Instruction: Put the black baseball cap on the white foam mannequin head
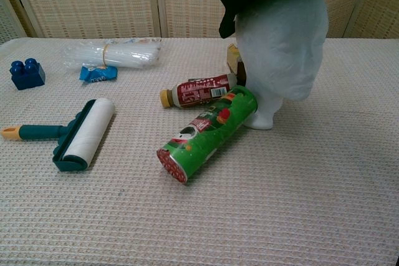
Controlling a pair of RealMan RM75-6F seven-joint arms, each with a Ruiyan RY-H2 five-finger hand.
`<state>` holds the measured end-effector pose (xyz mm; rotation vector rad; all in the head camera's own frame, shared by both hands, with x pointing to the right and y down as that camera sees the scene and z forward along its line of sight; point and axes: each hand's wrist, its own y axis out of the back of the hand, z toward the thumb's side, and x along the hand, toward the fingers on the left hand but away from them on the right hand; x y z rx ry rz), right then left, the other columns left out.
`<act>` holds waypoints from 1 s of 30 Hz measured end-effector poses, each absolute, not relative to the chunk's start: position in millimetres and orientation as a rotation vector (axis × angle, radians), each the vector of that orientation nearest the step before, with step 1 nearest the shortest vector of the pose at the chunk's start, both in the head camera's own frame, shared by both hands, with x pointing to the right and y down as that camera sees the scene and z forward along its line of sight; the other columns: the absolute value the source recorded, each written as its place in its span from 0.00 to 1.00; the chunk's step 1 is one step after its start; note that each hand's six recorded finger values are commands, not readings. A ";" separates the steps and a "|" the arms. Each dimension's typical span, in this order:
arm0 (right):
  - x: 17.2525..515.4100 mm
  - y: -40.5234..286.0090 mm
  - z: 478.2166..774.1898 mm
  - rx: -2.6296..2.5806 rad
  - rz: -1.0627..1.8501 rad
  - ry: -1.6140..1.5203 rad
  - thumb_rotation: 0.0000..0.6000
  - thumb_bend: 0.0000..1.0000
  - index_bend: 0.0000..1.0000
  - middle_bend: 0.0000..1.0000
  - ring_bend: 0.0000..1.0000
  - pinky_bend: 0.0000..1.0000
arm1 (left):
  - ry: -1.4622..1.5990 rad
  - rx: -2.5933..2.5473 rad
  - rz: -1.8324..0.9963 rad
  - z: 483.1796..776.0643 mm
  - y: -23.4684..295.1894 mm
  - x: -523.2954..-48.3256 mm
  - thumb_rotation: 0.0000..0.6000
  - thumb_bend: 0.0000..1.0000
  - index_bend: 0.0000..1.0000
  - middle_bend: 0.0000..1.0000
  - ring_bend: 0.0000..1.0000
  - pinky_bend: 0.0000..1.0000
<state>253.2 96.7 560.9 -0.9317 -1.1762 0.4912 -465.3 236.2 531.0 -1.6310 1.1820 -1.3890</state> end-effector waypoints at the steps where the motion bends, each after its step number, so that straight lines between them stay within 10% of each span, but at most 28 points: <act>1: 255.7 100.4 562.3 -0.936 0.495 -1.175 1.00 0.36 0.92 0.31 0.00 0.00 | 1.183 -1.632 -1.388 530.6 236.2 -465.5 1.00 0.13 0.09 0.09 0.01 0.18; 25: 273.7 151.0 612.8 -1.044 0.621 -1.087 1.00 0.33 0.91 0.31 0.00 0.00 | 1.213 -1.638 -1.370 522.1 234.3 -469.1 1.00 0.13 0.09 0.09 0.01 0.18; 28: 277.9 154.6 615.5 -1.058 0.630 -1.069 1.00 0.26 0.62 0.24 0.00 0.00 | 1.215 -1.637 -1.370 521.9 234.3 -469.4 1.00 0.13 0.09 0.09 0.01 0.18; 30: 283.5 156.5 617.8 -1.068 0.650 -1.053 1.00 0.22 0.21 0.10 0.00 0.00 | 1.213 -1.638 -1.371 521.9 234.7 -469.4 1.00 0.13 0.09 0.09 0.01 0.18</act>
